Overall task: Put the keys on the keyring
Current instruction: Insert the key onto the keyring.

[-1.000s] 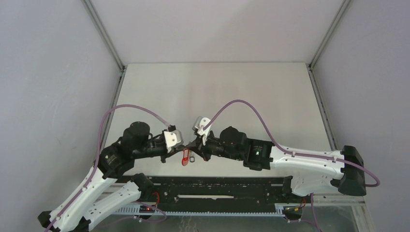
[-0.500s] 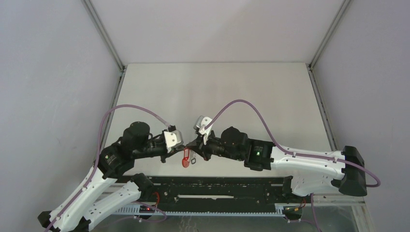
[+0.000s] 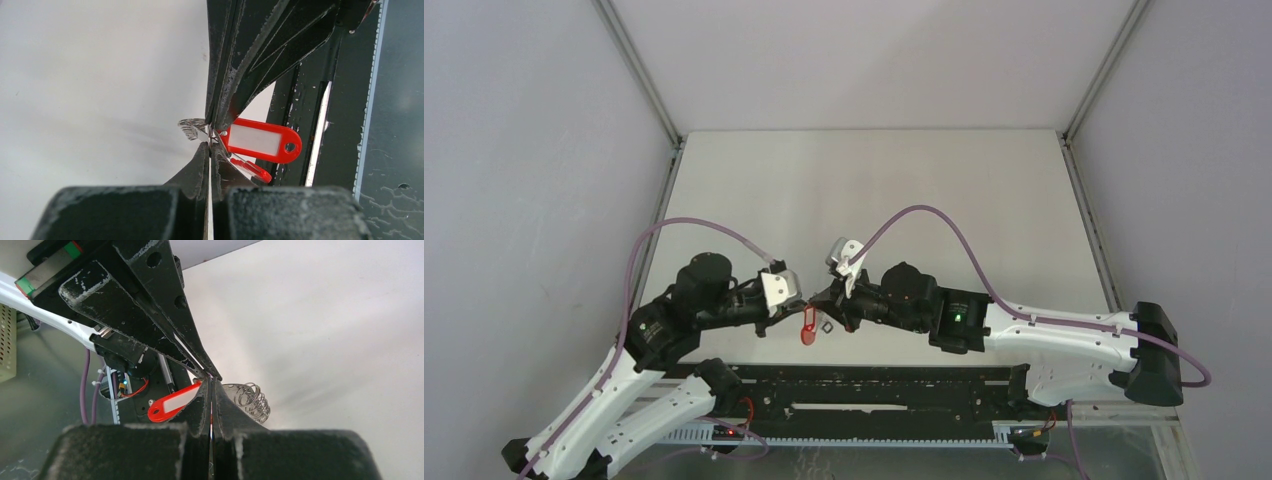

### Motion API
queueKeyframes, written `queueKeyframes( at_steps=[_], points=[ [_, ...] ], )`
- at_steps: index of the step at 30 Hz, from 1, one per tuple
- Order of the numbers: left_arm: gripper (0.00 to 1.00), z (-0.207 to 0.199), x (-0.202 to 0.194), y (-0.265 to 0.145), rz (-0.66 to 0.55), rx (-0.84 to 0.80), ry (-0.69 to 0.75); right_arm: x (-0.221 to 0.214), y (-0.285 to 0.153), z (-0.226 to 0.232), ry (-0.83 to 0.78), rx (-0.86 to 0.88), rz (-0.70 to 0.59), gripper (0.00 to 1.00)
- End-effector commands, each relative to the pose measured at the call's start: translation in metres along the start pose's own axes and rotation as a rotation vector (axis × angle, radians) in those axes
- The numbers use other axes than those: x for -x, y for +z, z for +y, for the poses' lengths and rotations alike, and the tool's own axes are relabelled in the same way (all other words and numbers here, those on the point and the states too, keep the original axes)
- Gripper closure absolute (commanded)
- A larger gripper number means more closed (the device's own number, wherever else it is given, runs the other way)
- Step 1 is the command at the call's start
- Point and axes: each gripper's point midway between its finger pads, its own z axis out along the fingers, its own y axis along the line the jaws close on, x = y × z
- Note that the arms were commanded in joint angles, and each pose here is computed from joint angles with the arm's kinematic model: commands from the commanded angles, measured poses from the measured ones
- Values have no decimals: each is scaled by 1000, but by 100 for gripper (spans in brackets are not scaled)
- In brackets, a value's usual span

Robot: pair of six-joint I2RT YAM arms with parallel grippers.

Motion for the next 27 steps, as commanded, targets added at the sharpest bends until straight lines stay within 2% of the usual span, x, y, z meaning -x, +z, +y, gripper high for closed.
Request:
queueKeyframes(
  at_steps=[1, 27],
  points=[
    [100, -4, 17, 0, -76, -29, 40, 16, -1, -7, 22, -52, -61, 100],
    [100, -5, 31, -7, -163, -8, 70, 16, -10, -17, 144, -65, -113, 100]
  ],
)
